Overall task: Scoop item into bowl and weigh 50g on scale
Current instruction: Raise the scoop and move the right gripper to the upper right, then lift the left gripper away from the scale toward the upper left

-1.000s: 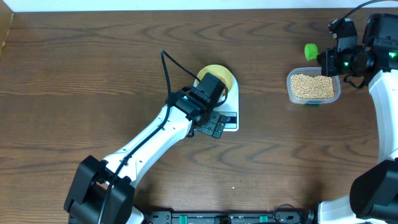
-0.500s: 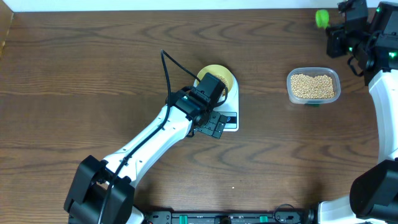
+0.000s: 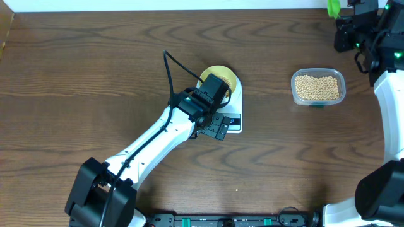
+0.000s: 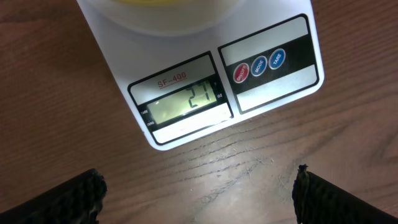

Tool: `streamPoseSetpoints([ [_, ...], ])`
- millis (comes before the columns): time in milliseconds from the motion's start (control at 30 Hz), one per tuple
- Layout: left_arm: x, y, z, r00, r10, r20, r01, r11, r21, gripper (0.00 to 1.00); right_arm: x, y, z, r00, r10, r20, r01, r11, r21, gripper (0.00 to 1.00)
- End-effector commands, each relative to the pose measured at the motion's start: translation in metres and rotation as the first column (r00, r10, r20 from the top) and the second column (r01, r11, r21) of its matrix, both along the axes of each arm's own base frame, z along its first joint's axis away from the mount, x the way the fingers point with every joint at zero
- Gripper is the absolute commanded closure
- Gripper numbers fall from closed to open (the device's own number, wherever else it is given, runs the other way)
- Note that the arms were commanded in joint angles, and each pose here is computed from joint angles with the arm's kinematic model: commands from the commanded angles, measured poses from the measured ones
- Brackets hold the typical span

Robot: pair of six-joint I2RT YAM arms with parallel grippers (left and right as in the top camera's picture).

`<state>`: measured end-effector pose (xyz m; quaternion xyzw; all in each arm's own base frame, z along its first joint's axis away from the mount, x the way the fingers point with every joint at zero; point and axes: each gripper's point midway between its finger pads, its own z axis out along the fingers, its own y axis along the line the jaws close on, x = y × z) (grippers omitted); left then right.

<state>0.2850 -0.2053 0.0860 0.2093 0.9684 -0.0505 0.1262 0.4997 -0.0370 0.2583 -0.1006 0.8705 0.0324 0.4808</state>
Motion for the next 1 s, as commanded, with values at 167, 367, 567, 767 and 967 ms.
streamPoseSetpoints([
  [167, 0.000, 0.002, -0.001, 1.000, 0.011, 0.002, -0.011, 1.000, 0.011, 0.02, -0.004, -0.001, -0.015, 0.998, -0.009, -0.068, 0.010, 1.000, 0.012, 0.99],
  [367, 0.000, 0.002, -0.001, 1.000, 0.011, 0.002, -0.011, 1.000, 0.010, 0.02, -0.005, 0.000, -0.017, 0.997, -0.009, -0.077, 0.010, 1.000, 0.014, 0.99],
  [567, 0.000, 0.002, -0.001, 1.000, 0.011, 0.002, -0.011, 1.000, 0.010, 0.02, -0.005, 0.000, -0.017, 0.997, -0.009, -0.077, 0.010, 1.000, 0.014, 0.99],
  [767, 0.000, 0.002, -0.001, 1.000, 0.011, 0.002, -0.011, 1.000, 0.011, 0.02, -0.005, 0.000, -0.017, 0.997, -0.008, -0.077, 0.009, 1.000, 0.014, 0.99],
  [967, 0.008, -0.003, 0.001, 0.999, 0.012, 0.033, -0.011, 1.000, -0.012, 0.02, -0.006, 0.000, -0.018, 0.997, -0.008, -0.082, 0.009, 1.000, 0.016, 0.99],
])
